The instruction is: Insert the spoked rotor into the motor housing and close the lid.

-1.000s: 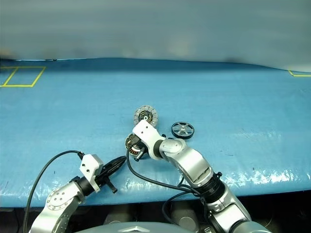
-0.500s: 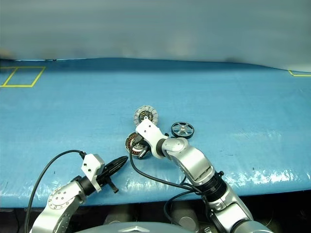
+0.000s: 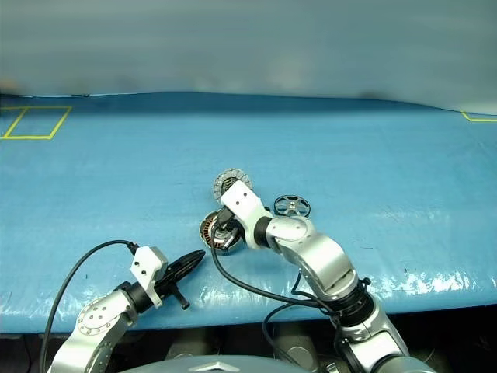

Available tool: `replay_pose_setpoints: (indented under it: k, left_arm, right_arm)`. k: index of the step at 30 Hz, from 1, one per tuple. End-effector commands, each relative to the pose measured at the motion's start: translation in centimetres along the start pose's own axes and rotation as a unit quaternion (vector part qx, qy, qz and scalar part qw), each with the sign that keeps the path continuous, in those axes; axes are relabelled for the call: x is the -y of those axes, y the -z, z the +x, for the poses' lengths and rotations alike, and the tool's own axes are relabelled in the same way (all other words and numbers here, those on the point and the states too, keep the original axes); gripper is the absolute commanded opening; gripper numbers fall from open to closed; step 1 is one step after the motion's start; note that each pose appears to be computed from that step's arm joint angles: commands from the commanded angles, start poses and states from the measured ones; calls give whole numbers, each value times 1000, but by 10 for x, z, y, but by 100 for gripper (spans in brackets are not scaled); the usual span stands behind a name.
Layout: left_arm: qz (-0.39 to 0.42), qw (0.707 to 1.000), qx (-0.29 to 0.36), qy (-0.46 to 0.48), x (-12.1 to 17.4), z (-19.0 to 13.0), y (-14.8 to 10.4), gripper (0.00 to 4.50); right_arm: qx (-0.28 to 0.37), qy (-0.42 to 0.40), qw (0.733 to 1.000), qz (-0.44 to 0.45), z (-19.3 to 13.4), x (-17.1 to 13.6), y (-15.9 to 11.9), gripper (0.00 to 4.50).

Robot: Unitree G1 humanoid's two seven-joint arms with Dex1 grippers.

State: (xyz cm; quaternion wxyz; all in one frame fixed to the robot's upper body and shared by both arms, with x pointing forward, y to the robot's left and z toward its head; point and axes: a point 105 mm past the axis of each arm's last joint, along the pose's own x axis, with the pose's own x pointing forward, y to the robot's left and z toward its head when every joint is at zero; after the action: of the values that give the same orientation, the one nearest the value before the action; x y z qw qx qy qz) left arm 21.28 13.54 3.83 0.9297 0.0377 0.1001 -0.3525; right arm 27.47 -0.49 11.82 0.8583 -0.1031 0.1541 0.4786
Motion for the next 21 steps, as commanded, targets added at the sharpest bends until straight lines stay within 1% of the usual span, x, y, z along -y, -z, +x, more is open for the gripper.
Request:
replay_pose_setpoints:
  k: [1,4,6,7,10,13,21]
  left_arm:
    - [8,1000,8,6,1,0,-6,0]
    - [8,1000,8,9,2,1,-6,0]
    - [9,1000,8,12,2,1,-6,0]
    - [9,1000,8,13,2,2,-6,0]
    - [9,1000,7,14,1,2,-6,0]
    - [8,1000,7,14,1,2,-6,0]
    - [10,1000,5,11,-1,0,-5,0]
  right_arm:
    - [12,41,999,-17,-24,22,-10,1]
    - [-20,93,995,-6,-41,51,3,1]
    - [-40,122,992,-2,-52,68,12,37]
    - [-47,131,990,1,-56,74,15,59]
    - [-65,163,984,6,-66,90,24,154]
    - [-72,181,981,15,-70,98,30,252]
    - [-87,197,976,28,-79,113,50,252]
